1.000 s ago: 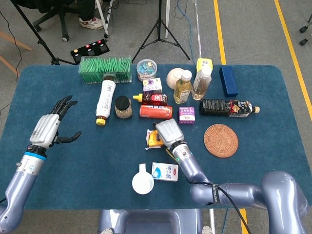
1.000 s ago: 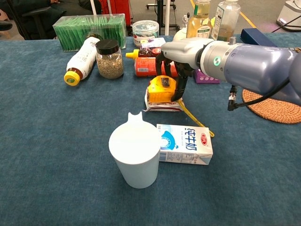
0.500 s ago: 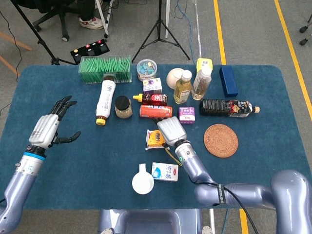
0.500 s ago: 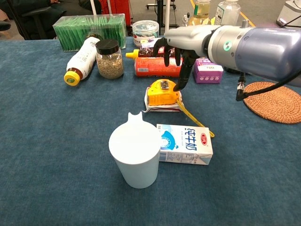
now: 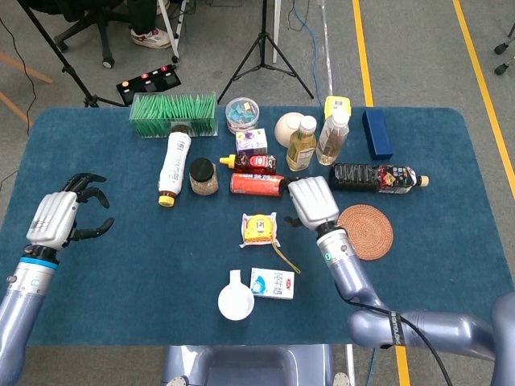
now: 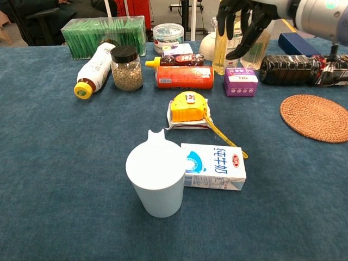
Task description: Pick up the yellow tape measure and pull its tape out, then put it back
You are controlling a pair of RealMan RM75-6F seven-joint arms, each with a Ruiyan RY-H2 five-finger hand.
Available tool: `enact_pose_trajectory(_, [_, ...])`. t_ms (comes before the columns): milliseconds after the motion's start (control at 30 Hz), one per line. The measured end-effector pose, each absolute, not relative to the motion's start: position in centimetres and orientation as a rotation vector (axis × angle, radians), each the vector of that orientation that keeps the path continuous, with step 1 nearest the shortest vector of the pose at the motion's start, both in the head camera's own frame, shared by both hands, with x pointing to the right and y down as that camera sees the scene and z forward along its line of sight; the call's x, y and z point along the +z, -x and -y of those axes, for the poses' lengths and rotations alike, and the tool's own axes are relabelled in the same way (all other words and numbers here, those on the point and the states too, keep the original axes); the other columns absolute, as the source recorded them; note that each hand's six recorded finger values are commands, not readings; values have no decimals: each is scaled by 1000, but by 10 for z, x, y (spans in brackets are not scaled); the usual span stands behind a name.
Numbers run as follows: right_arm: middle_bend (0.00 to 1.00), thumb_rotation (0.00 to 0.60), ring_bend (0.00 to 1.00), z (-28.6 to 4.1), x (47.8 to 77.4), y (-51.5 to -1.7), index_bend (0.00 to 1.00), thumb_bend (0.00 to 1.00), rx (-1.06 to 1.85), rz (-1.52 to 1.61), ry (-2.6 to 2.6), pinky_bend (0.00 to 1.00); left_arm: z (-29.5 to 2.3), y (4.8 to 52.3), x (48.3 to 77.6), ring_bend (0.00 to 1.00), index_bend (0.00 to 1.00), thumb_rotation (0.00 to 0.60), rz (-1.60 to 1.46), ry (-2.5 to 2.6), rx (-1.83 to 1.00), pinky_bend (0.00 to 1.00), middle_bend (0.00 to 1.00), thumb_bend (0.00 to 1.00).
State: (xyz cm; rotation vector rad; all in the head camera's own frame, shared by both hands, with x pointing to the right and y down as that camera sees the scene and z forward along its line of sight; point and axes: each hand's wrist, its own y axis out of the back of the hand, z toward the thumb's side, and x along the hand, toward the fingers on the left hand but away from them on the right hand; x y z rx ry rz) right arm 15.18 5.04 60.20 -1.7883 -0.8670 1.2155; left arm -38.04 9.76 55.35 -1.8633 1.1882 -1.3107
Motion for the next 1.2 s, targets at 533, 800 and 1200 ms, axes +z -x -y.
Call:
enact_pose_trajectory(533, [722, 600, 775, -68, 576, -268, 730, 325, 1273, 1002, 1496, 660, -129, 443, 549, 330, 638, 600, -1123, 1575, -1437, 484, 442, 293])
enact_pose_trajectory(800, [771, 600, 835, -103, 569, -329, 788, 325, 1400, 995, 1405, 729, -155, 466, 555, 337, 655, 600, -974, 1514, -1547, 485, 450, 295])
enact_pose_trajectory(1200, [783, 600, 847, -154, 554, -382, 799, 325, 1527, 1062, 1333, 731, -185, 468, 544, 340, 660, 600, -984, 1551, -1520, 485, 456, 296])
